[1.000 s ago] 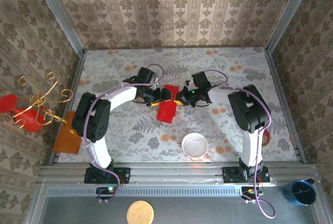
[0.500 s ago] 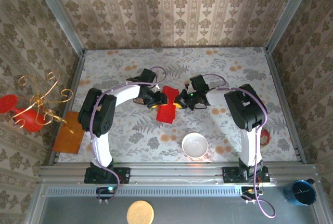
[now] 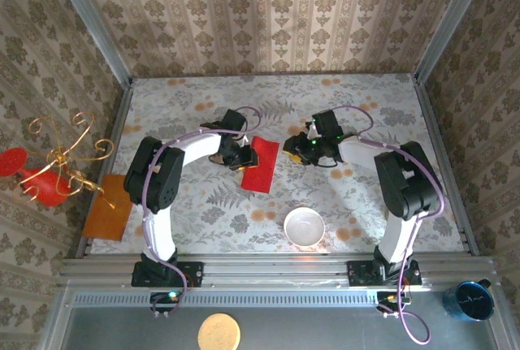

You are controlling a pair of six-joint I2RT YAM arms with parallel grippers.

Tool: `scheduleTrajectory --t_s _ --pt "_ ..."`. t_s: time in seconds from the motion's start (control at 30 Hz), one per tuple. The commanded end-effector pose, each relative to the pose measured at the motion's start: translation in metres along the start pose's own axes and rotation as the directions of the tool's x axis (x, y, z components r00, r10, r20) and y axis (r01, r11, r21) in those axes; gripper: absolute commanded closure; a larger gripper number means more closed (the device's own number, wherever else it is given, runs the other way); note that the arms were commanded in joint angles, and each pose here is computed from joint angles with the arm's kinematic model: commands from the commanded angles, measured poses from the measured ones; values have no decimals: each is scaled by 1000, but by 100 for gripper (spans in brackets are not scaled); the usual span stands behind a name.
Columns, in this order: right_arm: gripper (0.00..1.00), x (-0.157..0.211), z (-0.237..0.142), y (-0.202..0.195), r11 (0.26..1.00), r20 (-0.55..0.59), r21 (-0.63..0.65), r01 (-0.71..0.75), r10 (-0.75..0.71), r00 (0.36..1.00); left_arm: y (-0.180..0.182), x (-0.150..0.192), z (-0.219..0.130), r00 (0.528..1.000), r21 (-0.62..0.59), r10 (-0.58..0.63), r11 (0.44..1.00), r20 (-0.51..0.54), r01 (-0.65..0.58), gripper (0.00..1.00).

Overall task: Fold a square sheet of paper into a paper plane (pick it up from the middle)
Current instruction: First fold in half a square sheet of paper at the center of the table, then hold the square sheet of paper at the center of the table.

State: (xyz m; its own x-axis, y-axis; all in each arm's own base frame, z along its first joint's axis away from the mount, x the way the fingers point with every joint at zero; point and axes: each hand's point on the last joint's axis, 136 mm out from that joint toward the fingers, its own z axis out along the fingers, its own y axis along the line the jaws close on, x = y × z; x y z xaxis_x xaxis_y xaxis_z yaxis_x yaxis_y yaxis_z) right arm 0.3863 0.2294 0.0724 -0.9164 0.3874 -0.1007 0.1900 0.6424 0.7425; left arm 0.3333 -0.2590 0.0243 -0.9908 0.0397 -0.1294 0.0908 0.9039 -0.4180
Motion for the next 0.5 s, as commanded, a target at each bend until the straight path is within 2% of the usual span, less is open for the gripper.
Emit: scheduleTrajectory --t_s 0.0,0.13,0.47 --pt "59 -1 -10 -12 998 56 57 21 -24 998 17 25 24 997 -76 20 997 -76 -26 64" --pt "60 -3 -11 -12 999 86 47 17 -21 996 18 32 34 992 -97 74 992 -104 -84 63" --pt "60 1 -2 -8 998 73 40 50 -53 996 24 42 57 985 -118 68 989 -162 -88 61"
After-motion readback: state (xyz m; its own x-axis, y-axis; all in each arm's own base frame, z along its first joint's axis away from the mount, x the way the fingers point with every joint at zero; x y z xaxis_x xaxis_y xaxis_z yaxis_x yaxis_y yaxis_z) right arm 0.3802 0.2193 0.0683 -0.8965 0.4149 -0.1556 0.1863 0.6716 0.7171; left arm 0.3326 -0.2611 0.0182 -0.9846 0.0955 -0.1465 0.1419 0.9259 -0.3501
